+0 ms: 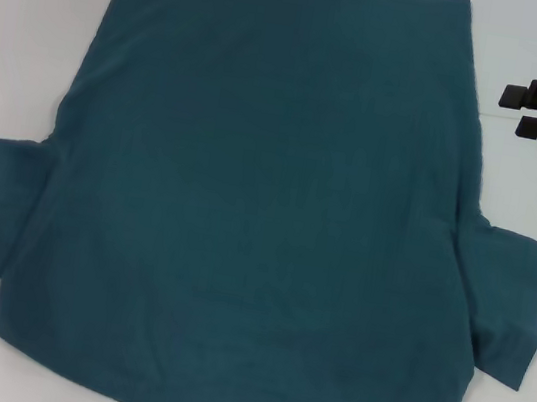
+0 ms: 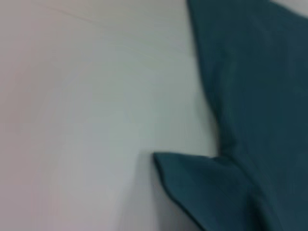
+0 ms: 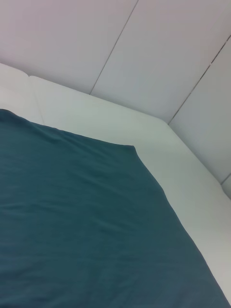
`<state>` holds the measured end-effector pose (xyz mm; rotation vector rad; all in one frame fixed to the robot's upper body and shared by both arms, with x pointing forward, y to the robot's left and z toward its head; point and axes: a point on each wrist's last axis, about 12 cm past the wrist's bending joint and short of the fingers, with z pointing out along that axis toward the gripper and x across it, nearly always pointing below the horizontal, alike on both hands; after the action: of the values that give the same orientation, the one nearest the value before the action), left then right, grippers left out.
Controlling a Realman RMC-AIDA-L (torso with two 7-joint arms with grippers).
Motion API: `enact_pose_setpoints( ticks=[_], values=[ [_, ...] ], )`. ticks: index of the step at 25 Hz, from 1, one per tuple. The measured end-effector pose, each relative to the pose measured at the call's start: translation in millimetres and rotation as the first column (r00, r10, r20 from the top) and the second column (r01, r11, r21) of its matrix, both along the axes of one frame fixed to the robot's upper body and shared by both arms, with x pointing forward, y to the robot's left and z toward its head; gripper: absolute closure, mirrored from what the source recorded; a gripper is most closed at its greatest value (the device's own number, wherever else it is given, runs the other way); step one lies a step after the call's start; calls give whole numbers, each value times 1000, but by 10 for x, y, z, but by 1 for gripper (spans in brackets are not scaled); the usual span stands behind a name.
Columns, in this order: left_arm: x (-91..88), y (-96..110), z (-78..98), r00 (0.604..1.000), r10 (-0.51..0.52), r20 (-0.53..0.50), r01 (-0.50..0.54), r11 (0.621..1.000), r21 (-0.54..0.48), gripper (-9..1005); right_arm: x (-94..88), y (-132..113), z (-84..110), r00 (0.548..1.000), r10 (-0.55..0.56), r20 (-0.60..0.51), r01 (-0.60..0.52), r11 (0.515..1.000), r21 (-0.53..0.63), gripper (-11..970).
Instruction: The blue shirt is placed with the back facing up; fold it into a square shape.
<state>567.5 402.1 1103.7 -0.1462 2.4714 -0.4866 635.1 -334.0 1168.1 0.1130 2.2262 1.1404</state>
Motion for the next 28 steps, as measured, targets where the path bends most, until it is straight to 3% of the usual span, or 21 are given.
enact_pose_setpoints(
  ticks=[6,17,23,28],
  values=[
    [117,72,81,1000,19,-6,-18,995,103,993,3,-9,6,1000,-3,3,3,1000,-3,341],
    [274,46,265,999,-49,1,47,968,245,990,8,-15,15,1000,1,8,-1,1000,-17,347],
    [283,64,360,999,-45,13,40,965,257,988,7,-16,14,1000,2,10,-2,1000,-19,351],
    [303,-104,462,996,-88,-26,92,976,199,987,6,-12,8,1000,4,8,-4,1000,-19,354]
  ],
)
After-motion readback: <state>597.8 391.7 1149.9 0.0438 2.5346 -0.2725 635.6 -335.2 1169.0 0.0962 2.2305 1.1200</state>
